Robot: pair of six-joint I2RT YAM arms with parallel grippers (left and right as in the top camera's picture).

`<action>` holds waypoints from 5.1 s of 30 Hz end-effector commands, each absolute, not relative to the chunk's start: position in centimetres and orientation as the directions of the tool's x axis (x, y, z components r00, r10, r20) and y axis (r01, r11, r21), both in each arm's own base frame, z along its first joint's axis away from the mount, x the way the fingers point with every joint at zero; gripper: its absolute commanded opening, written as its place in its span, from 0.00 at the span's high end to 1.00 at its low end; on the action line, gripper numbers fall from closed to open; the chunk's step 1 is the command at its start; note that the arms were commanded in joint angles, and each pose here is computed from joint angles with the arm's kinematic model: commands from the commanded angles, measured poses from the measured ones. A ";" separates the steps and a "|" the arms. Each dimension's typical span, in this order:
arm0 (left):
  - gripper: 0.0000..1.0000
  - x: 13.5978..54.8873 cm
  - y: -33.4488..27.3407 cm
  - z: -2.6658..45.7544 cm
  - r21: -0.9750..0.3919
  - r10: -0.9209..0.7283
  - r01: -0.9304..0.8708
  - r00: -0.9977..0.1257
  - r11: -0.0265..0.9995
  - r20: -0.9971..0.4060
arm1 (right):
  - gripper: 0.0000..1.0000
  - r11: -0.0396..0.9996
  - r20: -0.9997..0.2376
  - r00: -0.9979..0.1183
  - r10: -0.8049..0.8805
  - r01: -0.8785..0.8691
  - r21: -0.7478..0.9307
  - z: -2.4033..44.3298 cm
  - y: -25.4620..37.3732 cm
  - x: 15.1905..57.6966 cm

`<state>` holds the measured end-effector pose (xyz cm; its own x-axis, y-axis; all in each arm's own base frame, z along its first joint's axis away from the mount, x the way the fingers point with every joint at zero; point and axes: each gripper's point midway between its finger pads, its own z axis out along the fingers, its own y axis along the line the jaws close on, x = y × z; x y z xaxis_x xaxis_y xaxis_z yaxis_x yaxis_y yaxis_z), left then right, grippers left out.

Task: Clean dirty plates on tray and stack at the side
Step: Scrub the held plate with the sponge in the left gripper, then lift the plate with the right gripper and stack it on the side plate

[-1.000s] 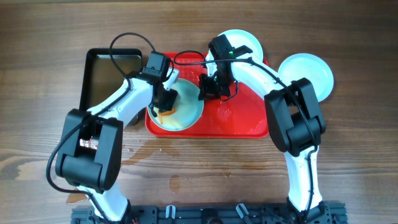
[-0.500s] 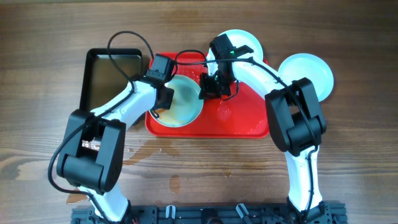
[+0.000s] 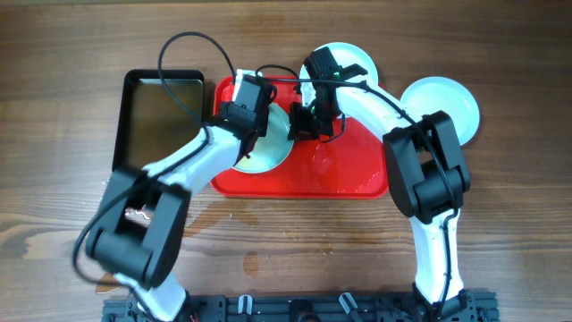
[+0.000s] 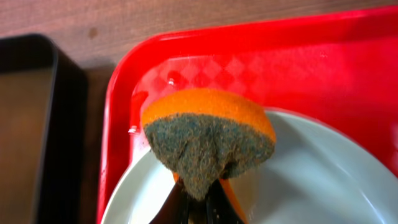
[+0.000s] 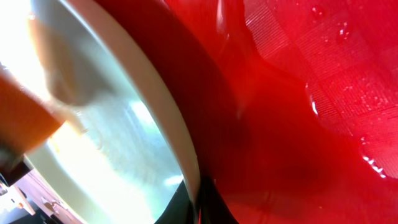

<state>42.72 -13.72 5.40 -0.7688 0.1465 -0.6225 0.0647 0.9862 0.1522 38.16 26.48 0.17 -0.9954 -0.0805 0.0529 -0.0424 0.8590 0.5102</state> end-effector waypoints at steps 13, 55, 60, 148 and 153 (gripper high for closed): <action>0.96 36.5 -11.5 -4.6 0.165 0.232 0.181 -0.897 0.970 -0.376 | 0.96 0.862 0.077 -0.991 -0.109 -0.056 0.505 -1.4 26.5 37.4; 0.96 38.6 -15.8 0.7 -0.161 0.065 0.155 -0.886 0.975 -0.458 | 0.96 0.860 0.071 -0.991 -0.109 -0.058 0.507 -1.4 26.5 37.6; 0.96 41.6 -6.0 2.0 0.086 -0.162 -0.261 -0.792 0.961 -0.588 | 0.96 0.860 0.071 -0.991 -0.109 -0.058 0.507 -1.4 26.5 37.6; 0.96 40.4 -12.9 8.0 -0.633 -0.296 -0.078 -0.923 0.770 -0.246 | 0.96 0.821 -0.504 -0.748 0.432 0.558 -0.124 16.3 -3.3 42.6; 0.96 40.4 -12.9 8.0 -0.633 -0.296 -0.079 -0.923 0.770 -0.246 | 0.96 0.713 -0.398 -0.669 0.628 0.699 -0.050 13.6 -11.9 41.2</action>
<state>39.54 -12.97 6.25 -0.9350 -0.2961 -0.1953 -0.1119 0.7688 -0.6297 41.50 -11.25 15.54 -0.6611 0.5712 -0.4864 0.6995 0.7037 -0.1243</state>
